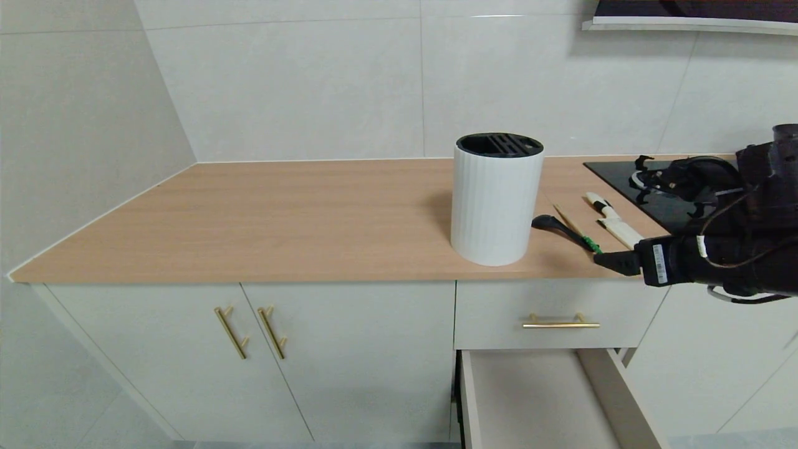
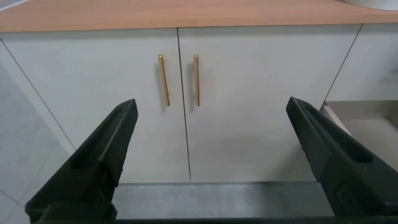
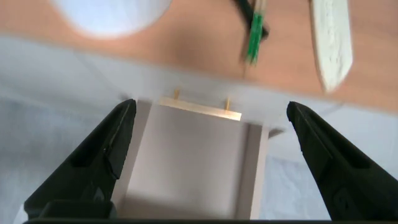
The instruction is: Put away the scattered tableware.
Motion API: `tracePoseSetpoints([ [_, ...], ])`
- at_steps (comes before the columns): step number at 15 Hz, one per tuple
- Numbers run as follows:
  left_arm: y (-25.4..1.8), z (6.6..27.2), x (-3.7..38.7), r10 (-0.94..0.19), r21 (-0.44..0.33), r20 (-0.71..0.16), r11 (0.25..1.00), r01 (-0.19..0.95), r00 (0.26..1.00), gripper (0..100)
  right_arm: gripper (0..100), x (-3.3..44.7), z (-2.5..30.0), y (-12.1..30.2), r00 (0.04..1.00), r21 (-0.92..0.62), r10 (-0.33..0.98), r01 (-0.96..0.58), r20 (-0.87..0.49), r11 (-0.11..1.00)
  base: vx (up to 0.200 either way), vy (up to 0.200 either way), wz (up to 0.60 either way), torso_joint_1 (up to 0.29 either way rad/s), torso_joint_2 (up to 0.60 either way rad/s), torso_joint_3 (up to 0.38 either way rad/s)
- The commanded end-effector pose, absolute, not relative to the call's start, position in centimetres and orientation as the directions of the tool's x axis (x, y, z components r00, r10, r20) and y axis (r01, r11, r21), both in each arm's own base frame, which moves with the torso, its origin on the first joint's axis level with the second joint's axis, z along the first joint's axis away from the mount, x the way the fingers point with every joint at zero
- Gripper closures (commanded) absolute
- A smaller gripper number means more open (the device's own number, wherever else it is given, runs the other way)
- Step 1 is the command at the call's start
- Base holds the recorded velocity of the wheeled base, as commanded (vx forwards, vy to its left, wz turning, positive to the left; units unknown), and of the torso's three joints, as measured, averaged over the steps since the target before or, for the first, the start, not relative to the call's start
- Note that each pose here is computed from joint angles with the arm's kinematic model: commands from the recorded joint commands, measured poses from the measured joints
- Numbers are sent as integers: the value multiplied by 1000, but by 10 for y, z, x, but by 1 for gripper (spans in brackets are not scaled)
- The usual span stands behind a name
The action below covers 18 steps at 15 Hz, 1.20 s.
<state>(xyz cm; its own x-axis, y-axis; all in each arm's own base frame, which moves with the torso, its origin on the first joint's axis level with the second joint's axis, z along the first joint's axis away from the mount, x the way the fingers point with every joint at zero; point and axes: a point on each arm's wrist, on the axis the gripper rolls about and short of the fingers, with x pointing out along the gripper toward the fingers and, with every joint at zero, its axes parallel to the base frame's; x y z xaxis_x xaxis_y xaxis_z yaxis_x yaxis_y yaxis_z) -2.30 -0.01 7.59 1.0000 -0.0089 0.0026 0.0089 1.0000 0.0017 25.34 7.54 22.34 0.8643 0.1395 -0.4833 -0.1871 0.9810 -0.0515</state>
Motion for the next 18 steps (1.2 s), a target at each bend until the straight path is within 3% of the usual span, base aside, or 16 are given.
tracePoseSetpoints([
  [1,0,76,-23,-9,2,2,1000,9,1000,0,0,292,203,82,840,-46,92,-138,-534,989,0,0,0,0,0,0],
  [9,0,76,-23,-9,2,2,1000,9,1000,0,0,344,168,64,862,-20,-15,6,-507,1000,0,0,0,0,0,0],
  [18,0,76,-23,-9,2,2,1000,9,1000,0,0,357,154,65,875,-14,-15,9,-485,1000,0,0,0,0,0,0],
])
